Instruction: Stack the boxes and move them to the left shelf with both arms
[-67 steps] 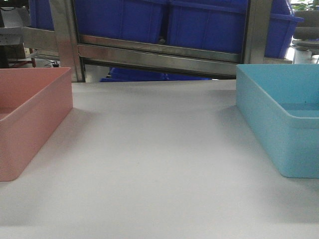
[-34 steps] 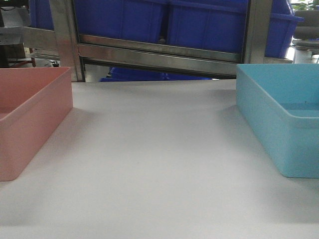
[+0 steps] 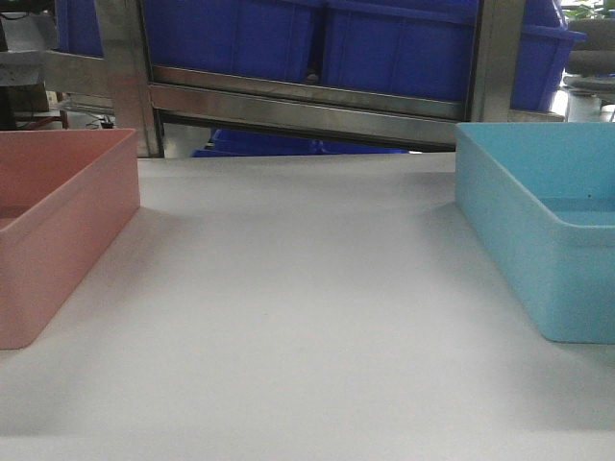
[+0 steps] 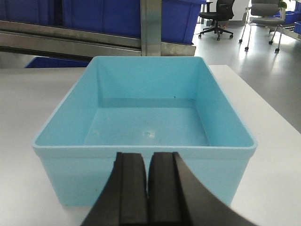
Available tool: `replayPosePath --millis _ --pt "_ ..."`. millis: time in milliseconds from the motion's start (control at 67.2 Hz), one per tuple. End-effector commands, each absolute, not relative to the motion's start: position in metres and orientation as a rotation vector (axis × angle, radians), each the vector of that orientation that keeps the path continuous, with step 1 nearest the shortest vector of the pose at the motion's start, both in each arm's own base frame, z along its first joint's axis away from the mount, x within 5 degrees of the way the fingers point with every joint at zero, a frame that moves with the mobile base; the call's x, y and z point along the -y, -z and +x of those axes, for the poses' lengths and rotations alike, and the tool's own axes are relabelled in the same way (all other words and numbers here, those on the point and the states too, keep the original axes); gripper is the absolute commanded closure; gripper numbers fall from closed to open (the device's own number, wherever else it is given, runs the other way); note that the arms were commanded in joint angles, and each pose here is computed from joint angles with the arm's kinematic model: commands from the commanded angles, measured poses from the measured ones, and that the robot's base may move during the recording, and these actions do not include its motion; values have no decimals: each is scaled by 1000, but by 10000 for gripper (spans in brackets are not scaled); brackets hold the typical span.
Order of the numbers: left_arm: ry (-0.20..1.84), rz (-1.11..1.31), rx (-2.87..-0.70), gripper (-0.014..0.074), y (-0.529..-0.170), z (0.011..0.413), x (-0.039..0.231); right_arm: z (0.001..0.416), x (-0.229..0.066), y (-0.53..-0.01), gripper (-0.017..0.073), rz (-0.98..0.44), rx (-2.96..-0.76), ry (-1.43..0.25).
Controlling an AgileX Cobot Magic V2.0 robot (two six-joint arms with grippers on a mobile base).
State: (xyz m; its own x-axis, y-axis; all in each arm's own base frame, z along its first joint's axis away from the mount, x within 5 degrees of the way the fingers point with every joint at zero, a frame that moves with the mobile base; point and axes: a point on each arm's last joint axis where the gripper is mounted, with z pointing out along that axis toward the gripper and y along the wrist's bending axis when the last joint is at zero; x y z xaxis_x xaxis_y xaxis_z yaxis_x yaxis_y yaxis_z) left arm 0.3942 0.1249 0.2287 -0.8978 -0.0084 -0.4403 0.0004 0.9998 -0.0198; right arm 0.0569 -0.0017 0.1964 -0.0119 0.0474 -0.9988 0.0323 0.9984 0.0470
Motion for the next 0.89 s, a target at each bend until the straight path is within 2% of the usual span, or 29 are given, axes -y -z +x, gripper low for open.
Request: replayPosePath --millis 0,74,179,342,476,700,878 --pt "-10 -12 -2587 96 -248 400 -128 54 2 -213 504 58 -1449 -1" --pt "-9 -17 -2594 118 -241 403 -129 54 2 -213 504 58 -1449 -1" --pt "0 -20 -2612 201 -232 406 -130 54 2 -213 504 58 -1449 -1" --pt "8 -21 -2629 410 -225 407 -130 54 2 -213 504 58 -1449 -1" --pt "14 -21 -2635 614 -225 407 -130 54 2 -213 504 58 -1449 -1" --pt "22 -25 -2626 601 -230 406 -129 54 2 -213 504 58 -1449 -1" --pt "59 -83 -2584 600 -252 404 -126 54 2 -213 504 58 -1449 -1"
